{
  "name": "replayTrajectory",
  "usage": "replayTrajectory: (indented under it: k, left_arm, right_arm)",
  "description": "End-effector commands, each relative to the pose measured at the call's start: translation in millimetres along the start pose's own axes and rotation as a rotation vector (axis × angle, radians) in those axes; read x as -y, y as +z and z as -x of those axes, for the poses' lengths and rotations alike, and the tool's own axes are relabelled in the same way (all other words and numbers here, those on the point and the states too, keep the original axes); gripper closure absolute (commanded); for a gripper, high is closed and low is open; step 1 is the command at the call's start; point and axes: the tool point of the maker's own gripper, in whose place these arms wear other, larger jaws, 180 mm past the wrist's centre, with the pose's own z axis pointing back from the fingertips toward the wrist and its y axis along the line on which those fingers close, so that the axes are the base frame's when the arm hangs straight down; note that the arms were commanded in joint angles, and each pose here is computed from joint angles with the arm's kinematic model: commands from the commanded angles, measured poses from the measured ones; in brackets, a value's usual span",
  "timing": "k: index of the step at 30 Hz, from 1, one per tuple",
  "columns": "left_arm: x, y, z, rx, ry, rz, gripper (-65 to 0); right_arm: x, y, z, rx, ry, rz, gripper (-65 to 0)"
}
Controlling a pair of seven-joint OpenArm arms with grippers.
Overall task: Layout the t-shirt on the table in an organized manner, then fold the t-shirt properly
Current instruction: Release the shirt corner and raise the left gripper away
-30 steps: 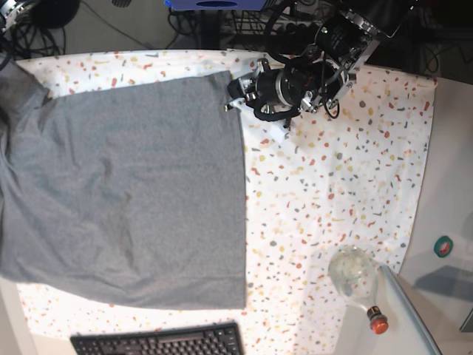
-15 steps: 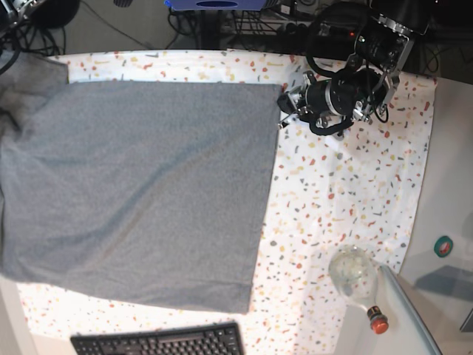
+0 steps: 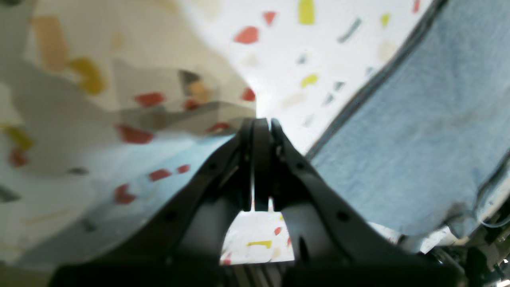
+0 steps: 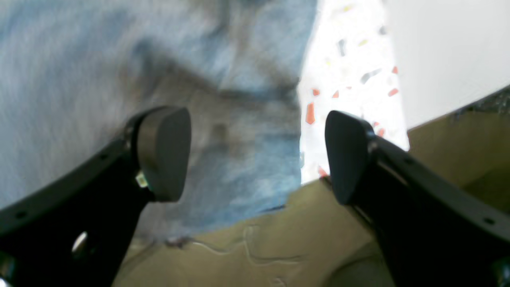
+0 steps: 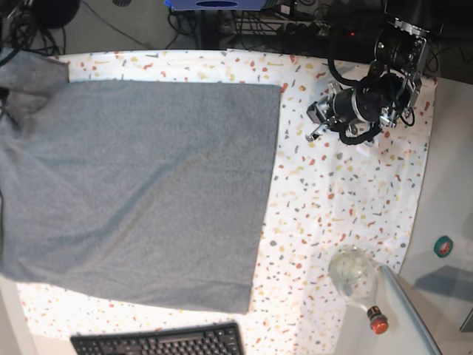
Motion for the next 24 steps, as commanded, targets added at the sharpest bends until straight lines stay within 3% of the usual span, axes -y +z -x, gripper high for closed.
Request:
replayTrajectory:
  k: [1, 4, 9, 14, 24]
  left_arm:
    - [16.7, 9.2, -7.2, 0.021, -0.023, 0.053, 0.0]
    - [38.2, 20.9, 14.5, -0.024, -0.069, 0.115, 0.0]
    - [42.3, 23.2, 68.9, -0.214, -0.051, 0.141, 0.0]
    - [13.5, 25.9, 75.6, -0.189, 0.038, 0.101, 0.0]
    - [-10.1, 36.1, 43.3, -0.083, 0.178, 0.093, 0.0]
  right_arm:
    - [-2.8, 8.4, -17.5, 0.053, 0.061, 0.006, -49.5]
    - [-36.5, 14.5, -22.5, 0.071, 0.171, -0.047, -49.5]
    - [-62.9, 10.6, -22.9, 0.079, 0.164, -0.099, -49.5]
    - [-64.9, 8.2, -24.3, 0.078, 0.155, -0.105, -49.5]
    - [-66.2, 7.8, -24.6, 0.079, 0.152, -0.108, -49.5]
